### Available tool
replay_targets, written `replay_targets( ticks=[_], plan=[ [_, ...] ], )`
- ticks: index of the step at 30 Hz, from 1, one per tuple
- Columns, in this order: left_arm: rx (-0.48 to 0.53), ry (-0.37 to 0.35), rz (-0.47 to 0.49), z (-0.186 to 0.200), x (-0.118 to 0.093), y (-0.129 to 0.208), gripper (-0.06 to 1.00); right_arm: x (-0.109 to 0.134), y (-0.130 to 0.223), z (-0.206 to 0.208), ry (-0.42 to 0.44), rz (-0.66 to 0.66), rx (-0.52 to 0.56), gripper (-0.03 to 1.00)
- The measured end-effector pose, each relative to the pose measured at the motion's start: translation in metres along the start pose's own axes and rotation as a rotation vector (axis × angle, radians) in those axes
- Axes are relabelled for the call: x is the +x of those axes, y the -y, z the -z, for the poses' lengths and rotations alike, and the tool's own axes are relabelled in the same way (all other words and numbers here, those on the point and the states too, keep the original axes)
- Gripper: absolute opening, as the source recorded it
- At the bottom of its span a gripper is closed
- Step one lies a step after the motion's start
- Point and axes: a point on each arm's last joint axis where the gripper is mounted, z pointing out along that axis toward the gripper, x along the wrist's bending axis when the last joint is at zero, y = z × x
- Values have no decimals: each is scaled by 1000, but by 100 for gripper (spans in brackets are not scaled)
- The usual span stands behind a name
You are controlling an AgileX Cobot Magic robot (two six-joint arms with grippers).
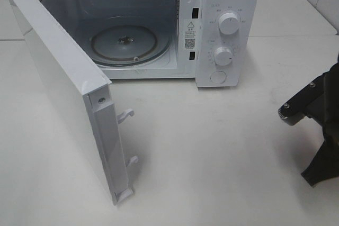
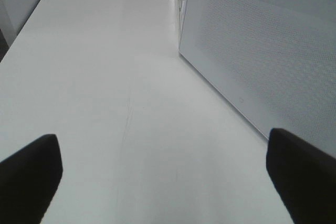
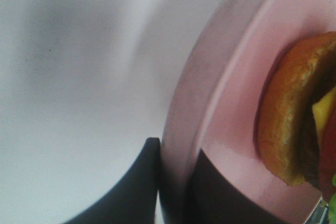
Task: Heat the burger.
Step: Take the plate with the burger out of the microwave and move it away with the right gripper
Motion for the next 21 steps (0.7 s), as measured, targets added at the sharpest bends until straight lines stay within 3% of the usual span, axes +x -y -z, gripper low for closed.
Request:
replay_targets(
  ticks=[21],
  plan=[
    [0, 0, 0, 0, 0, 0, 98, 17, -8, -55, -24, -127, 172, 9]
  ],
)
